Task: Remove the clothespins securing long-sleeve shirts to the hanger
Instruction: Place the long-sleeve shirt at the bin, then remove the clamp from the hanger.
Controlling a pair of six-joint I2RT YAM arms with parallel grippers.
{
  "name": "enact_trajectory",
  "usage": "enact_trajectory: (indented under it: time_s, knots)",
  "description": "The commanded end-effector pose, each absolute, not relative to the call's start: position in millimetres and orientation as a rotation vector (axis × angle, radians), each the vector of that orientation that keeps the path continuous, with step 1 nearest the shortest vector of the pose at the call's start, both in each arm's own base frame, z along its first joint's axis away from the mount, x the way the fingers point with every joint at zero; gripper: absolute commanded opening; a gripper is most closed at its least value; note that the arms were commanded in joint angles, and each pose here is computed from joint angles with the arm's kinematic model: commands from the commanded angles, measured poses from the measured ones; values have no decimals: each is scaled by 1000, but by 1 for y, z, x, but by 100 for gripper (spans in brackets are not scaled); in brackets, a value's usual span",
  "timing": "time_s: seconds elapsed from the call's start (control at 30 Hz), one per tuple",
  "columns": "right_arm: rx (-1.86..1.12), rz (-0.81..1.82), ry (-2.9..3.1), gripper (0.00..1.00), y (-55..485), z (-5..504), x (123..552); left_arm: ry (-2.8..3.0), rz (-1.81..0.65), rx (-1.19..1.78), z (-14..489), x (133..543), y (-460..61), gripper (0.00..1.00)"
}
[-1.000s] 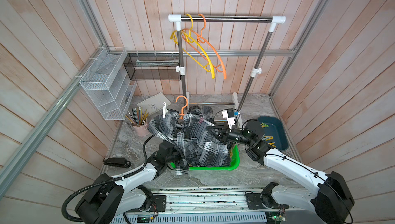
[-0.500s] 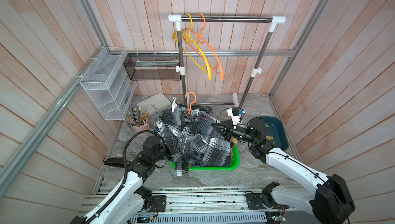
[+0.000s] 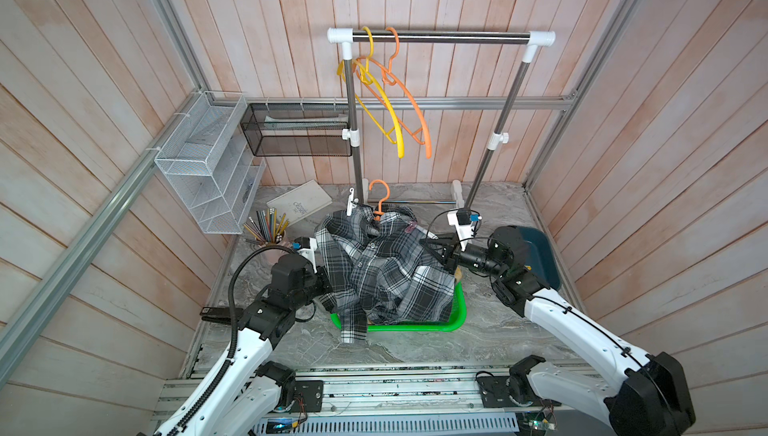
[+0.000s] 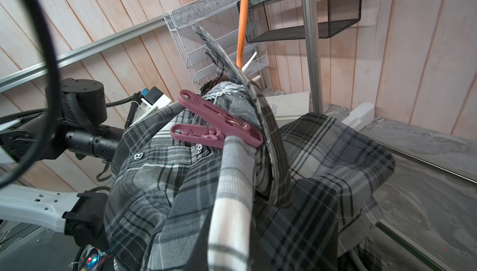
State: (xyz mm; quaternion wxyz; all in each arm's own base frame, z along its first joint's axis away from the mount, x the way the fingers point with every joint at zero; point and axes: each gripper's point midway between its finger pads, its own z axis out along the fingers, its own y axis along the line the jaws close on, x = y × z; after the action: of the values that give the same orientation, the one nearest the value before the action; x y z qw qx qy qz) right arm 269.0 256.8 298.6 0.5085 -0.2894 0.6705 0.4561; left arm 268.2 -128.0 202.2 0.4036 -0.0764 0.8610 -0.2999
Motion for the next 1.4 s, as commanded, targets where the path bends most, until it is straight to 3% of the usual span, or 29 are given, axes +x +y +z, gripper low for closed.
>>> enact_trajectory:
  time_s: [0.0,0.27,0.37,0.5,0.6,0.87,1.07,1.37]
  knots:
    - [-707,1043,1566,0,248,317,271,2120,-563,-220,230,273,-91,72]
    - [-725,1012,1585,0,246,312,272,1954,-518,-246,310,281,-55,73]
    - [-728,1020,1585,0,247,311,271,1833,-659,-114,353,281,-77,73]
    - [-751,1034,1573,0,249,314,268,1698,-943,120,396,282,-123,62]
    - [-771,1032,1576,0,252,314,266,1669,-997,243,405,291,-142,54]
    - [-828,1053,1575,0,270,315,261,1711,-904,447,405,309,-192,54]
    - [-846,1078,1569,0,280,315,258,1754,-823,451,386,322,-207,44]
    - [-895,1097,1572,0,298,311,252,1780,-753,406,375,343,-214,46]
